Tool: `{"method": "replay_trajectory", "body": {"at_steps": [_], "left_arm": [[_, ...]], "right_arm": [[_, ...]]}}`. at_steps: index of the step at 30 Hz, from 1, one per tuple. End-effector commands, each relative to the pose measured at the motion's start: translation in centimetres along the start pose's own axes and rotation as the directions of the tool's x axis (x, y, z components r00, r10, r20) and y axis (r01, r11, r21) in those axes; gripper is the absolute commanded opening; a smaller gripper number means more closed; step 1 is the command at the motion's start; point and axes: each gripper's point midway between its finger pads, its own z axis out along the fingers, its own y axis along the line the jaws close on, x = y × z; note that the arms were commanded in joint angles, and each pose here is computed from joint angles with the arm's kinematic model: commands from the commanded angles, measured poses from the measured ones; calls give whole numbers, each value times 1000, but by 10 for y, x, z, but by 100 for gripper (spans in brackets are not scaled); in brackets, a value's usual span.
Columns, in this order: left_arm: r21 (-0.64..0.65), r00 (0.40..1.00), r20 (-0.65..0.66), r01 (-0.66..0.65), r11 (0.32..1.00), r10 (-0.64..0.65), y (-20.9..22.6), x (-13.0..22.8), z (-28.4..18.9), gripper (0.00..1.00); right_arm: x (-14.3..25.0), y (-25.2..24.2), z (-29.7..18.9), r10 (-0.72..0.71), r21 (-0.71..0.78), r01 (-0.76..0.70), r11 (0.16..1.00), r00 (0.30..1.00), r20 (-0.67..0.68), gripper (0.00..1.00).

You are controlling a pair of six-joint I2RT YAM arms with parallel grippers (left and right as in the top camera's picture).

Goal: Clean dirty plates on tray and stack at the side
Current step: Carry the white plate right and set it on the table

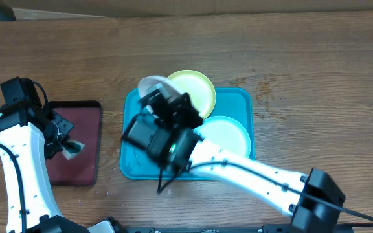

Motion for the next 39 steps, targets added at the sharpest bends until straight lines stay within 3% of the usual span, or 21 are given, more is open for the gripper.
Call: {"method": "replay_trajectory", "body": {"at_steps": [1, 6, 10, 13, 17, 23, 28, 37, 39], "left_arm": [[6, 1000, -3, -19, 1000, 19, 0, -1, 1, 4], [5, 1000, -6, -19, 1000, 19, 0, 0, 1, 4], [5, 1000, -6, -19, 1000, 19, 0, 0, 1, 4], [5, 1000, -6, -19, 1000, 19, 0, 0, 1, 4], [6, 1000, -6, -19, 1000, 19, 0, 0, 1, 5], [40, 1000, -12, -18, 999, 19, -7, 1, 1, 4], [41, 1000, -13, -19, 999, 19, -7, 1, 1, 4], [81, 999, -35, -23, 996, 26, -13, 5, 0, 4], [82, 999, -35, -26, 996, 29, -14, 5, 0, 4]], "right_arm": [[8, -8, 24, 364, -182, -411, 893, 899, -243, 3], [26, -34, 60, 415, -341, -676, 653, 697, -585, 4], [48, -76, 88, 377, -373, -771, 517, 596, -709, 4], [88, -129, 119, 438, -232, -811, 536, 503, -745, 4], [165, -207, 147, 559, 81, -776, 626, 374, -740, 4], [237, -256, 160, 653, 270, -782, 561, 219, -725, 4], [267, -254, 173, 685, 284, -836, 471, 143, -715, 4], [283, -233, 185, 677, 254, -848, 465, 155, -720, 4], [286, -234, 185, 685, 274, -844, 461, 142, -714, 11]]}}
